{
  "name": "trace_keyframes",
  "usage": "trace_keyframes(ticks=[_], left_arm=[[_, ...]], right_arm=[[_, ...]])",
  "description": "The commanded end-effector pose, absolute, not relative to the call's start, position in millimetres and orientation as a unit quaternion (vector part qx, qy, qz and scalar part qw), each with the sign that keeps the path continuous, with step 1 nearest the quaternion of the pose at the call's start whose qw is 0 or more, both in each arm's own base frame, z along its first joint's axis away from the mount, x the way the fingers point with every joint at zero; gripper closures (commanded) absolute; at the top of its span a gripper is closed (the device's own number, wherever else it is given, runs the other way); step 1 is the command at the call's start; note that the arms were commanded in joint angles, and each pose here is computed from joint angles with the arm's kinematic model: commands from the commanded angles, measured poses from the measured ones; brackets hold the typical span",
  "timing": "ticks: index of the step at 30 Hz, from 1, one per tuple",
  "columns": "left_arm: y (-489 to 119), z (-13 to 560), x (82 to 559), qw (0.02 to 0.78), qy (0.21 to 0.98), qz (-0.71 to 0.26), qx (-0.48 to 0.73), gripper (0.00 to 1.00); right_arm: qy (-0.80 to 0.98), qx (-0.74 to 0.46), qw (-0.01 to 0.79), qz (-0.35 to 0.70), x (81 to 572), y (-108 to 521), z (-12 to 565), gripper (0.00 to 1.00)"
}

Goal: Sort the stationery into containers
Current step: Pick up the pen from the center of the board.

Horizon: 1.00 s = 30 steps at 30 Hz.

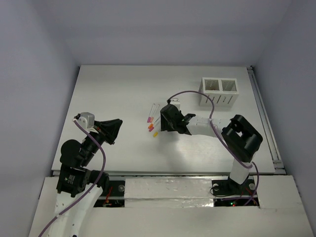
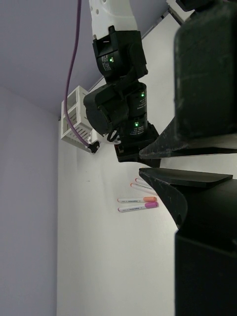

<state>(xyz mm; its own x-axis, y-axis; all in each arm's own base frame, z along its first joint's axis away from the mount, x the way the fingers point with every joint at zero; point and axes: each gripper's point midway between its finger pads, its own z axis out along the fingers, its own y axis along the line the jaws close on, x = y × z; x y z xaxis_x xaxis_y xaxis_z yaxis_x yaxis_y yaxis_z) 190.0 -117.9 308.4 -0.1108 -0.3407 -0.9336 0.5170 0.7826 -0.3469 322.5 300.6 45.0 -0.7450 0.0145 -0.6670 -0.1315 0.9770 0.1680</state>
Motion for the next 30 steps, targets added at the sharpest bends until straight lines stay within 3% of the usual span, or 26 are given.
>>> trace_keyframes(ticks=[1,10,21,25,28,30], left_arm=[[-120,328,185,0.684,0.644,-0.334,0.077,0.89],[-121,328,184,0.684,0.642,-0.336,0.082,0.89],[-121,329,183,0.686,0.640,-0.337,0.081,0.88],[-122,330,184,0.686,0.640,-0.337,0.082,0.88],[-122,329,184,0.685,0.641,-0.336,0.082,0.88],[-122,329,184,0.685,0.641,-0.336,0.082,0.88]], right_arm=[[0.915,-0.012,0.378,0.138,336,323,65,0.37],[0.917,0.003,0.380,0.121,345,326,59,0.41],[0.929,-0.030,0.366,0.046,349,309,33,0.59],[0.930,-0.073,0.360,0.025,347,305,30,0.70],[0.931,-0.096,0.352,0.014,345,301,30,0.67],[0.932,-0.105,0.348,0.012,343,301,31,0.56]])
